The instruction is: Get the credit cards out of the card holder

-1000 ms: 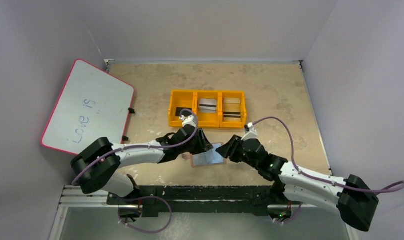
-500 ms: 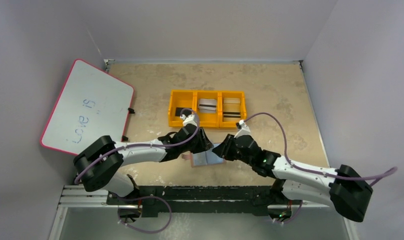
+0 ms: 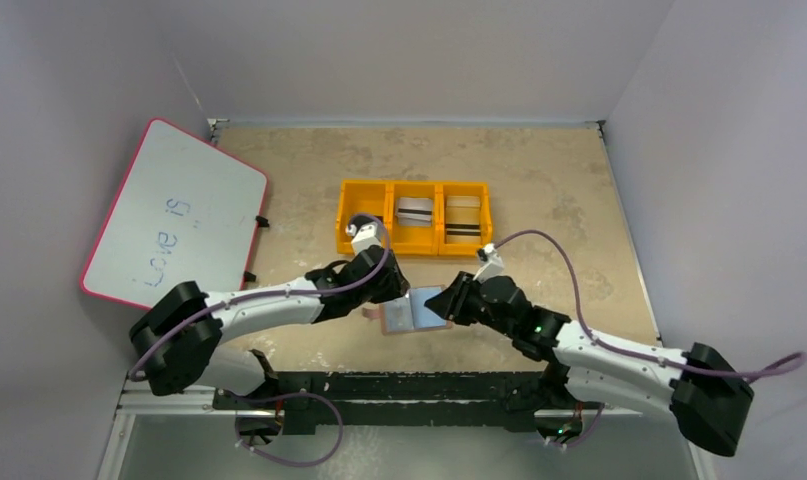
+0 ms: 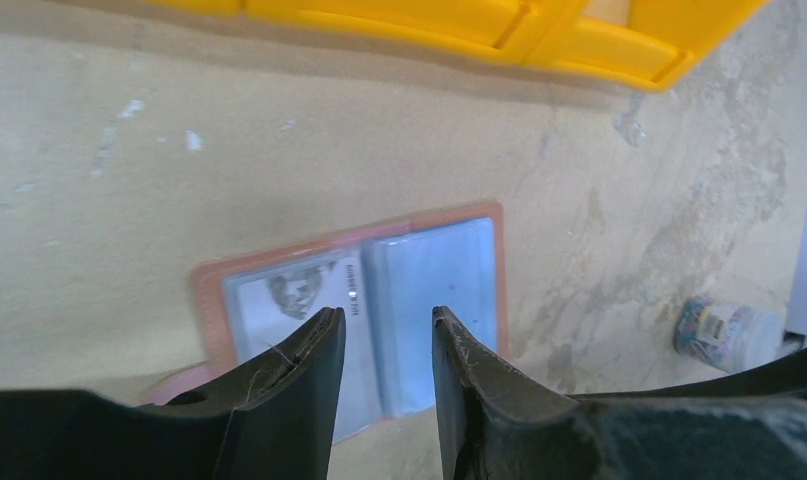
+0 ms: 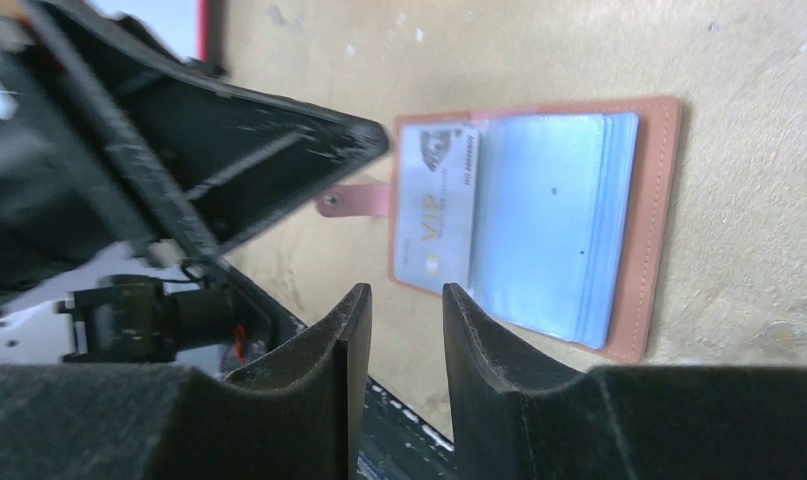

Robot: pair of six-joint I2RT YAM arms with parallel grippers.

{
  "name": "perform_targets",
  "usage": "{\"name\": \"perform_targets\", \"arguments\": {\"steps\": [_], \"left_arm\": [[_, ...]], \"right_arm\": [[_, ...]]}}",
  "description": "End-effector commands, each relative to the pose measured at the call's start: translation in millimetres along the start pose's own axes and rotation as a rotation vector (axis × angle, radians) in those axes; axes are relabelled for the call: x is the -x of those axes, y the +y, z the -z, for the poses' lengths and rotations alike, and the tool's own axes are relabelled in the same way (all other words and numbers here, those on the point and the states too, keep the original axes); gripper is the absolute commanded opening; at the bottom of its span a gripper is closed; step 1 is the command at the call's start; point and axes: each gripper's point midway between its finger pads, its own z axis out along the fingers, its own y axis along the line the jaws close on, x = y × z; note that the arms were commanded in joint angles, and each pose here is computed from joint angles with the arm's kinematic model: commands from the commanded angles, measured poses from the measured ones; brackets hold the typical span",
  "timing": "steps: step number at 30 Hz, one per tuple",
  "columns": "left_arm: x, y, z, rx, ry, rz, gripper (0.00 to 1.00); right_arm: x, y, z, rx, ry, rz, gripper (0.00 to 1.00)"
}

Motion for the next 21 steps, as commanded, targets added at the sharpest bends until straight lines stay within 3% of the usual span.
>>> {"name": "perform_targets", "arguments": {"steps": [1,8,21], "left_arm": [[20,25,17,0.137,-0.093,-0.035,0.37],[-3,39,10,0.148,-0.014,-0.048,0.38],[-30,61,3,0.205,0.083,-0.1,0.39]], "right_arm": [[-13,19,-19,0.039,0.098,0.024,0.34],[-20,35,-50,0.083,0.145,0.046,0.33],[-41,5,-73,0.033,0.262,-0.019,0.34]]}}
